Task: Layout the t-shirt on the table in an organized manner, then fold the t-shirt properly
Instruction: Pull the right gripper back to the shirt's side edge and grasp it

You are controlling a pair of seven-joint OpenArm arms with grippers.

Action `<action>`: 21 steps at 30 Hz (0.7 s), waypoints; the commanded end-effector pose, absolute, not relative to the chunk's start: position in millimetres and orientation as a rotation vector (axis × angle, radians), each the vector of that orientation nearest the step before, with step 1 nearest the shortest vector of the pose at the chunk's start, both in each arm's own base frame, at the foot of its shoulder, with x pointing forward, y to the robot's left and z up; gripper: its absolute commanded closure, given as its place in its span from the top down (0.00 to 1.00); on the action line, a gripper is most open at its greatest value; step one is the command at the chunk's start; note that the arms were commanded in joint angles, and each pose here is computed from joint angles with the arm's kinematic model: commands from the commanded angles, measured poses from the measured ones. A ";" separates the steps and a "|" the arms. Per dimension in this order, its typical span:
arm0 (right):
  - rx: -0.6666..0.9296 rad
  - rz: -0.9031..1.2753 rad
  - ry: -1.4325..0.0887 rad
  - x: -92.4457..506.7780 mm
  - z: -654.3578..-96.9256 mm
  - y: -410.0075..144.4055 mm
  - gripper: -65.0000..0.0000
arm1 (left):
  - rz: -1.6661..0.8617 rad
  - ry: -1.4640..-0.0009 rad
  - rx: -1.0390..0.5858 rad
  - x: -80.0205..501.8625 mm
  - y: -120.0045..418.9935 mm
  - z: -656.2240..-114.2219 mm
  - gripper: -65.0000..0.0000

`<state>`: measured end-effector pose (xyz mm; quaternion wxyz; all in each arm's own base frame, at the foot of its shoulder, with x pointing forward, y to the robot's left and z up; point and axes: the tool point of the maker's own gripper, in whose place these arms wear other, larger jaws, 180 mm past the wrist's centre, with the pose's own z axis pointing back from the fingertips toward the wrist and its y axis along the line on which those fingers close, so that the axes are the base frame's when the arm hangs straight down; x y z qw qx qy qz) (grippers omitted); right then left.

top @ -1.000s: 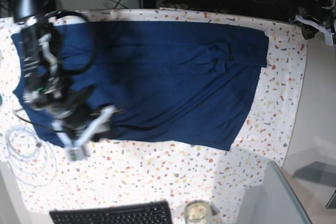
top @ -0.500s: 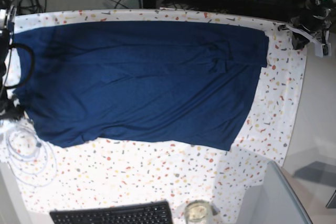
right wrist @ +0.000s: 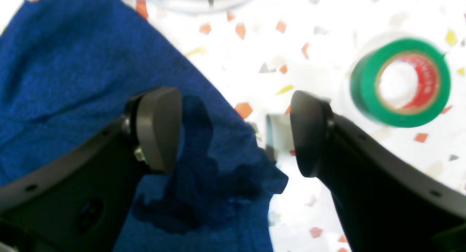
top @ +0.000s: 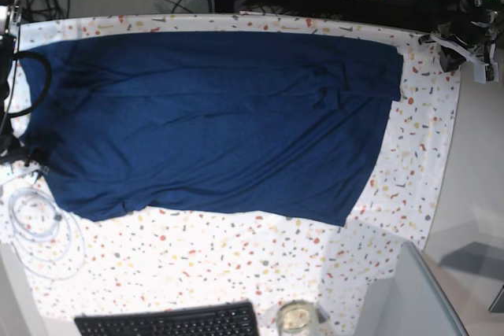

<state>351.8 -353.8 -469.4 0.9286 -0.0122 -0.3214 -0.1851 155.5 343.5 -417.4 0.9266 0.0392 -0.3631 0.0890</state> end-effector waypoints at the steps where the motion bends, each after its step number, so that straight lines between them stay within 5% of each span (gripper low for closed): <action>1: -0.038 -0.378 -0.738 372.5 -445.5 -365.0 0.68 | 0.173 -0.781 0.098 161.0 350.3 -406.4 0.00; 10: -0.036 -0.331 -0.806 391.4 -439.4 -349.1 0.68 | 0.173 -0.781 0.098 161.0 350.3 -406.4 0.00; 21: -0.058 -0.277 -0.673 374.1 -489.2 -327.8 0.68 | 0.173 -0.779 0.098 160.3 350.3 -406.7 0.00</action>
